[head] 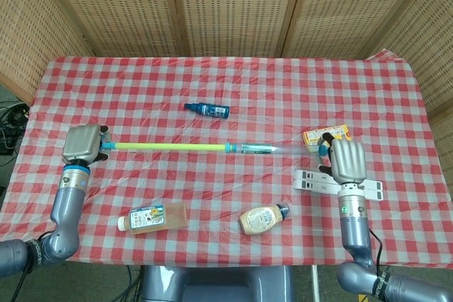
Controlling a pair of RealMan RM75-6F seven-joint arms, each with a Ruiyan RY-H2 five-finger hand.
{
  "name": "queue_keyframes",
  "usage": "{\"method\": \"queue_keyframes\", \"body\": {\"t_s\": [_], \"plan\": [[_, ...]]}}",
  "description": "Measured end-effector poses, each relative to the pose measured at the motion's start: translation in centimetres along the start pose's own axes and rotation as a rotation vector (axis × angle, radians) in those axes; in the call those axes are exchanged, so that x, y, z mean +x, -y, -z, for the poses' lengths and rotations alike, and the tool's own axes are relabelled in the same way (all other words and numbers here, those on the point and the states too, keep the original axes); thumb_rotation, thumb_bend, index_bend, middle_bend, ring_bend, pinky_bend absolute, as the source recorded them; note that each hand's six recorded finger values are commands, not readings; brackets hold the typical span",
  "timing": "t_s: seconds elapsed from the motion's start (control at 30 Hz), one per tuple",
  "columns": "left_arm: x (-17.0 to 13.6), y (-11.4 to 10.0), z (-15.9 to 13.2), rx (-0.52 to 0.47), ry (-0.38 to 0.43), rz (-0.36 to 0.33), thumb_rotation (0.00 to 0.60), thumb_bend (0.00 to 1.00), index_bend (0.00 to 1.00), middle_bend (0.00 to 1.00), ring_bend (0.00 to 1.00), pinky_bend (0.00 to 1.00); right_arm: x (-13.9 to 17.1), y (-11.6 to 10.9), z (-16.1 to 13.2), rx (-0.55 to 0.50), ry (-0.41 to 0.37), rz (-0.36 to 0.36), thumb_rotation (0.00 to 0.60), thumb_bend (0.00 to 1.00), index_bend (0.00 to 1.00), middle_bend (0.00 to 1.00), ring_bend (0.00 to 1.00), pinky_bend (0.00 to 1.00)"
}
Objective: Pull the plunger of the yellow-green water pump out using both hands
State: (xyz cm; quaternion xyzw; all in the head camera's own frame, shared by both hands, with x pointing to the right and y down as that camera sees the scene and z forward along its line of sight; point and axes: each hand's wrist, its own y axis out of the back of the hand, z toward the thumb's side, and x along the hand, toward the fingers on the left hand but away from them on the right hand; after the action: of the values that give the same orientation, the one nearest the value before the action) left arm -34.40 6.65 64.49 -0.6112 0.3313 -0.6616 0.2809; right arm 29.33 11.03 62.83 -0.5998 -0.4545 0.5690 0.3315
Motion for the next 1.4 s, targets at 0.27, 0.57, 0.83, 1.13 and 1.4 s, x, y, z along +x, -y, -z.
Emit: {"method": "queue_keyframes", "body": {"t_s": [0.27, 0.57, 0.83, 1.13, 1.4], "plan": [[-1.4, 0.0, 0.0, 0.066, 0.042, 0.057, 0.6, 0.29, 0.15, 0.17, 0.21, 0.17, 0.0, 1.8, -0.2, -0.013, -0.033, -0.072, 0.6, 0.24, 0.16, 0.26, 0.32, 0.21], [-2.5, 0.4, 0.9, 0.035, 0.058, 0.09, 0.6, 0.25, 0.03, 0.05, 0.1, 0.1, 0.3, 2.1, 0.1, -0.004, -0.038, -0.076, 0.6, 0.24, 0.14, 0.11, 0.16, 0.14], [-2.9, 0.6, 2.2, 0.006, 0.059, 0.075, 0.6, 0.16, 0.0, 0.0, 0.0, 0.0, 1.1, 2.2, 0.3, 0.005, -0.046, -0.078, 0.6, 0.24, 0.13, 0.06, 0.1, 0.12], [-5.2, 0.0, 3.4, -0.051, 0.113, -0.047, 0.6, 0.16, 0.0, 0.0, 0.0, 0.0, 3.8, 2.0, 0.2, 0.014, -0.141, -0.044, 0.6, 0.2, 0.05, 0.0, 0.0, 0.0], [-10.1, 1.5, 5.7, -0.068, 0.163, -0.208, 0.6, 0.16, 0.0, 0.0, 0.0, 0.0, 8.3, 1.5, 1.5, 0.027, -0.271, 0.03, 0.6, 0.17, 0.0, 0.0, 0.0, 0.0]]}}
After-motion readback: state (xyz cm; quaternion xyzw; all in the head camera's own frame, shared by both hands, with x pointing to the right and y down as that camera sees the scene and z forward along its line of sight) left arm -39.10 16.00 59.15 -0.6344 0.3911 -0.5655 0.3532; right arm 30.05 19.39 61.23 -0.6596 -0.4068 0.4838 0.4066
